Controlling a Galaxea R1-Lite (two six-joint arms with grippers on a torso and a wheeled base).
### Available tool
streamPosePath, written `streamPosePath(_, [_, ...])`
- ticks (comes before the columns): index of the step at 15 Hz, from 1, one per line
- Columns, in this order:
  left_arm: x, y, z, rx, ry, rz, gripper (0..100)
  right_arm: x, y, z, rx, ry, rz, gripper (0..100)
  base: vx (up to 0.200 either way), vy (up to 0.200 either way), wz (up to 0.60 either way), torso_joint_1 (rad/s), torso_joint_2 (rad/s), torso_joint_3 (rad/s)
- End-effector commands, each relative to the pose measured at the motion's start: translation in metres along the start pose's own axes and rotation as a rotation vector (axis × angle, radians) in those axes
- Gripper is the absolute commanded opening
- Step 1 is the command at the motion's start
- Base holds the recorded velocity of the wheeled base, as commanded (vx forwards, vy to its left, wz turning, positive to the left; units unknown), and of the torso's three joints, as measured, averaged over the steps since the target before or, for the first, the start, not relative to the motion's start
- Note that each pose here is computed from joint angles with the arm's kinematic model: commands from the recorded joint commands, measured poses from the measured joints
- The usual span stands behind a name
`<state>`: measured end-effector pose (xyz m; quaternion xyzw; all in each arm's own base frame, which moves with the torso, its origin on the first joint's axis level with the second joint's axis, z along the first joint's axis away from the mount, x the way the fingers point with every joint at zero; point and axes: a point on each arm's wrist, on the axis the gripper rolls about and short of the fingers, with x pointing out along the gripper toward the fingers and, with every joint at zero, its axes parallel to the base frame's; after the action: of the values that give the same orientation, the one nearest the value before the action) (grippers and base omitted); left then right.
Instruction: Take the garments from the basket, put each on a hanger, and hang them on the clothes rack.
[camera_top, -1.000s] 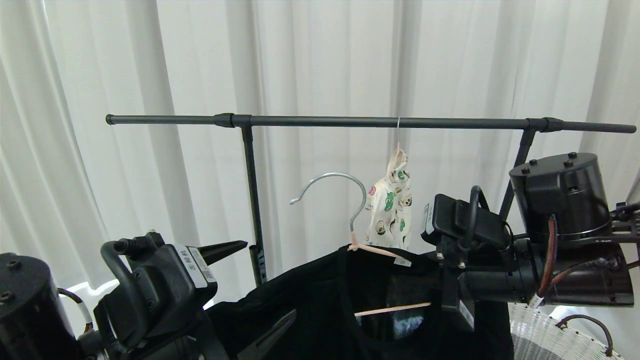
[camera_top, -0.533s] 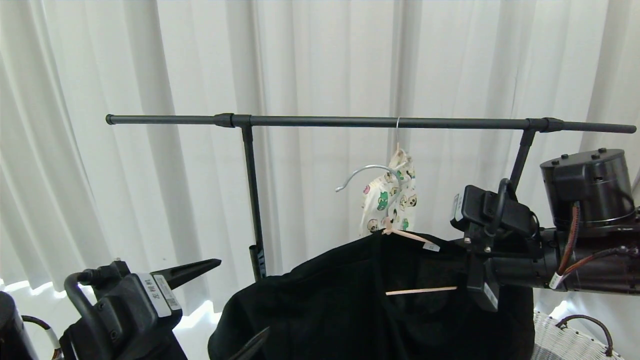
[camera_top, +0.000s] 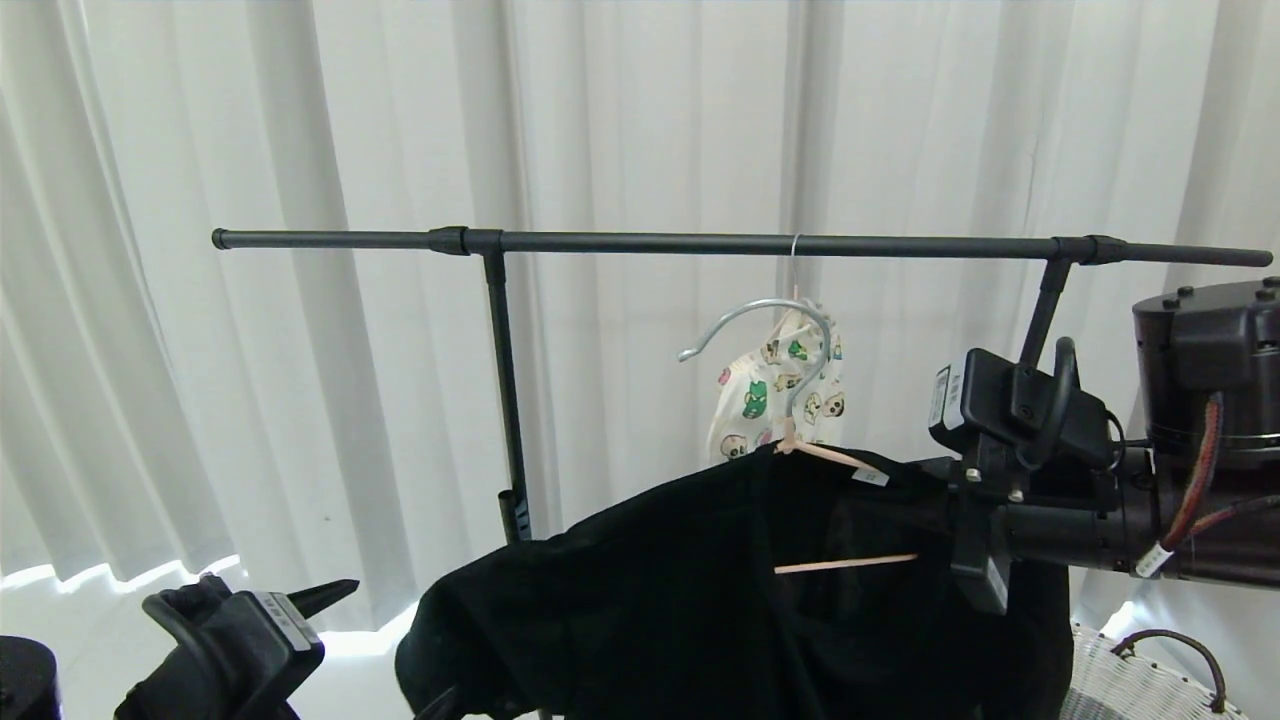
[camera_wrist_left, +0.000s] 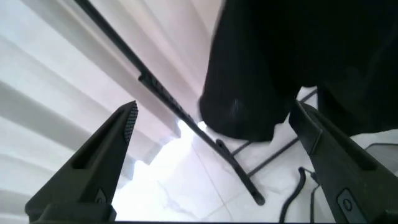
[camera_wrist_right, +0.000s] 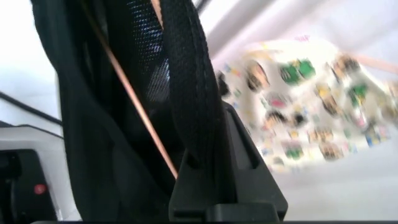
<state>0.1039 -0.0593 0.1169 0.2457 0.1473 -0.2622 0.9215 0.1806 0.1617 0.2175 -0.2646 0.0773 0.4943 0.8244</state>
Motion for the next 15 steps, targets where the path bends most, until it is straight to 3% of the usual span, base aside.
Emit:
streamPosePath(1, [0.002,0.000,-0.002,-0.004,0.020,-0.001,100,0.002,0.005,0.008,-0.019,-0.028,0.021,0,0.000,0.000,0.00,0.000,0.00,0.000])
streamPosePath(2, [0.002,0.000,-0.003,-0.010,0.021,-0.002,100,0.002,0.006,0.009,-0.020,-0.030,0.023,0,0.000,0.000,0.00,0.000,0.00,0.000])
streamPosePath(3, [0.002,0.000,-0.003,-0.023,0.021,-0.002,0,0.001,0.006,0.009,-0.021,-0.031,0.022,0,0.000,0.000,0.00,0.000,0.00,0.000])
streamPosePath(5, [0.001,0.002,-0.004,-0.034,0.029,0.020,0,-0.001,0.005,0.008,-0.019,-0.030,0.015,0,0.000,0.000,0.00,0.000,0.00,0.000])
streamPosePath(11, [-0.003,0.034,-0.023,-0.156,0.149,0.275,0,-0.015,-0.020,-0.004,0.029,0.002,-0.100,0,0.000,0.000,0.00,0.000,0.00,0.000])
streamPosePath(13, [-0.004,0.034,-0.026,-0.160,0.165,0.286,0,-0.016,-0.022,-0.003,0.048,-0.002,-0.108,0,0.000,0.000,0.00,0.000,0.00,0.000])
streamPosePath(15, [-0.004,0.031,-0.022,-0.145,0.140,0.261,0,-0.017,-0.021,-0.002,0.097,-0.009,-0.108,0,0.000,0.000,0.00,0.000,0.00,0.000])
